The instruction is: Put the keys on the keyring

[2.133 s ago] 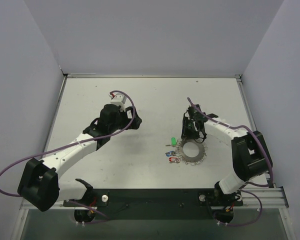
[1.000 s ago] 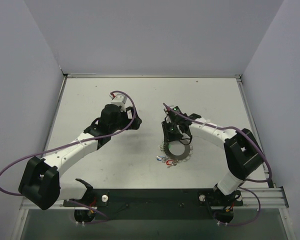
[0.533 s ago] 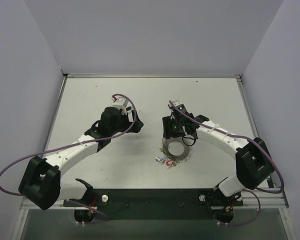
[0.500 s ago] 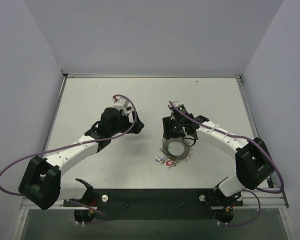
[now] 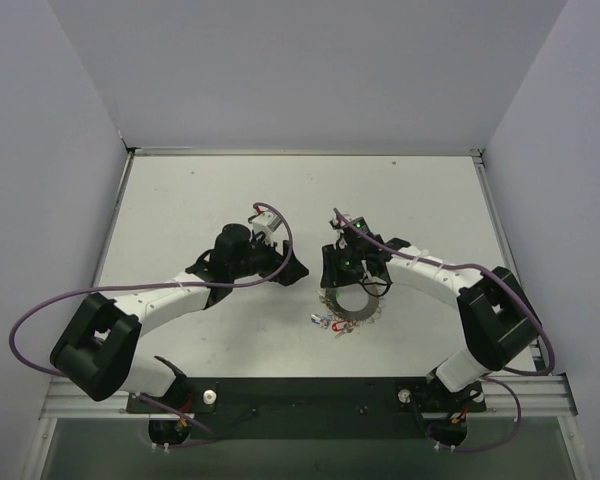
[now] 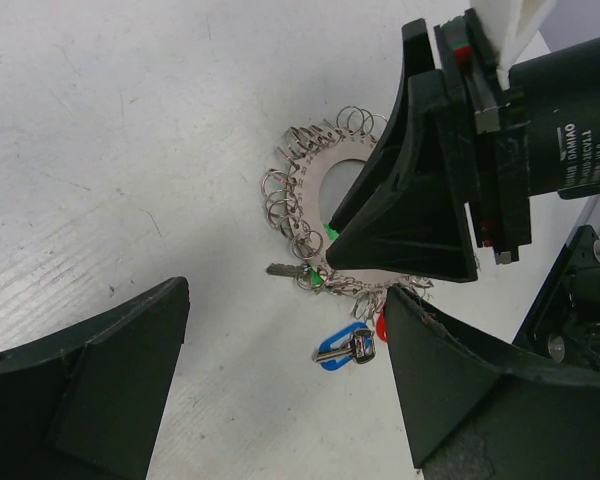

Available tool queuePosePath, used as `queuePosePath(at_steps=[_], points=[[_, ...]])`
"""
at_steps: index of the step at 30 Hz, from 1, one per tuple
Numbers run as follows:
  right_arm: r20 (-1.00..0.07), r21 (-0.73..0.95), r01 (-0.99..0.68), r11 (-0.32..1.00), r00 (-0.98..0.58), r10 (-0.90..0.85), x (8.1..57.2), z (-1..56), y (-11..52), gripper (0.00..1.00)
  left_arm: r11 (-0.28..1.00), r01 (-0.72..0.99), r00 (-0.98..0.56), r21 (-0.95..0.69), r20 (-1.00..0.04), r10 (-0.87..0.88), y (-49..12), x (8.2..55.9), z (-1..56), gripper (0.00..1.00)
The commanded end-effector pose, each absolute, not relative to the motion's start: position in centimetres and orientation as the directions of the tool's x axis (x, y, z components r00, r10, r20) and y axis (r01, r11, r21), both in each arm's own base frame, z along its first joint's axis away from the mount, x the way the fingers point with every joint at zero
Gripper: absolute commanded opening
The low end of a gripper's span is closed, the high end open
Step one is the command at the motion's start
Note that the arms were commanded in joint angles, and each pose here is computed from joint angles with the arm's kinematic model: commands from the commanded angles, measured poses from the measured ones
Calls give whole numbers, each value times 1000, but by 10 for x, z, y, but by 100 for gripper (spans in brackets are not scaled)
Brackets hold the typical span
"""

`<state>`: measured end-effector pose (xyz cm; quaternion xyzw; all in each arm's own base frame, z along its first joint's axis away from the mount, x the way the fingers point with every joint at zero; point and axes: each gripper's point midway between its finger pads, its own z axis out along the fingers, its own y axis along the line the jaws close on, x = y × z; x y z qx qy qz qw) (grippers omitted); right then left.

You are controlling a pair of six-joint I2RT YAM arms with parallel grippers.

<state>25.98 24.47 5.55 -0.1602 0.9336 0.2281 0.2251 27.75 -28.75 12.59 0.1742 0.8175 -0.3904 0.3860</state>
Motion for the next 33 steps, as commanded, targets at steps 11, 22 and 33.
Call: queuePosePath(at_steps=[11,22,33], points=[[-432,303,-350,886,-879,-200,259,29,233,24,595,661,-537,-457,-842,-49,-296,288,163,88],[-401,303,-339,890,-893,-203,255,18,232,21,596,659,-545,-458,-837,-41,-297,288,159,88],[-413,346,-358,867,-888,-202,255,25,241,0,605,659,-537,-447,-843,-38,-294,288,160,88]])
